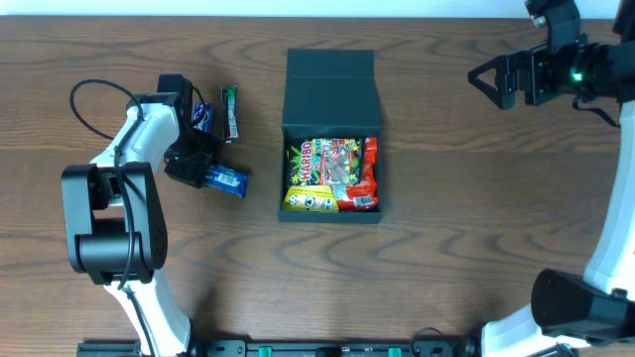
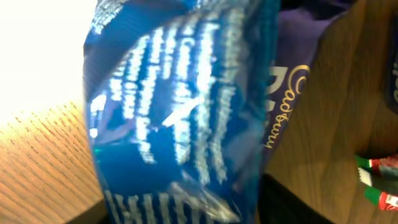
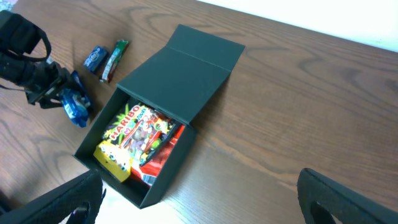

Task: Pack container
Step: 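Reach the left gripper to the blue Dairy Milk bar and grasp it, then carry the blue Dairy Milk bar into the box with the left gripper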

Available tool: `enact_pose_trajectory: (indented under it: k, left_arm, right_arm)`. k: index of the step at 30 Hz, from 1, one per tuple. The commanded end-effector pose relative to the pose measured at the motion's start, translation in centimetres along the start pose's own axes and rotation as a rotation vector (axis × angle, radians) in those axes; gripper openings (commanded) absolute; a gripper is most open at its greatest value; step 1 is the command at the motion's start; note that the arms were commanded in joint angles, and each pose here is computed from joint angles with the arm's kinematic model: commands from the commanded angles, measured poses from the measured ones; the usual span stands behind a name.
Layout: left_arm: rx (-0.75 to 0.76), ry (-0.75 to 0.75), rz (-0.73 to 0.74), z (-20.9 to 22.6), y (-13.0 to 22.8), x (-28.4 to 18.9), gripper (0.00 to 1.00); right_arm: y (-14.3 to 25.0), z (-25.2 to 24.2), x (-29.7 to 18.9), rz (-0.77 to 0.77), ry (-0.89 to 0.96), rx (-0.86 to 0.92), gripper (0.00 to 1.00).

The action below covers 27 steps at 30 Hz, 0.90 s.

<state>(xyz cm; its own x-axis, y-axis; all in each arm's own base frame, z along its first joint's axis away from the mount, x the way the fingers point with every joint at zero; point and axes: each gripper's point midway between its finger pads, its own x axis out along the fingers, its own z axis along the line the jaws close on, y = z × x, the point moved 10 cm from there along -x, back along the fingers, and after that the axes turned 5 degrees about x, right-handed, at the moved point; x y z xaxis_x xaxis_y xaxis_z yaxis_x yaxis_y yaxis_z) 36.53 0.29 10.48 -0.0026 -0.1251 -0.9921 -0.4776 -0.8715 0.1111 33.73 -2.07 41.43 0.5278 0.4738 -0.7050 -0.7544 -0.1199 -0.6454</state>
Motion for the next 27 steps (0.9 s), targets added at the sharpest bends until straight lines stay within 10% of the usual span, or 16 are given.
enact_pose_trajectory:
  k: [1, 27]
  left_arm:
    - [0.017, -0.071, 0.004, 1.1, 0.0, 1.2, 0.5]
    - [0.127, 0.019, -0.233, 1.8, 0.3, -6.5, 0.24]
  right_arm:
    - [0.0, -0.2, 0.0, -0.007, -0.013, -0.002, 0.99]
    - [0.0, -0.2, 0.0, -0.011, -0.017, -0.004, 0.99]
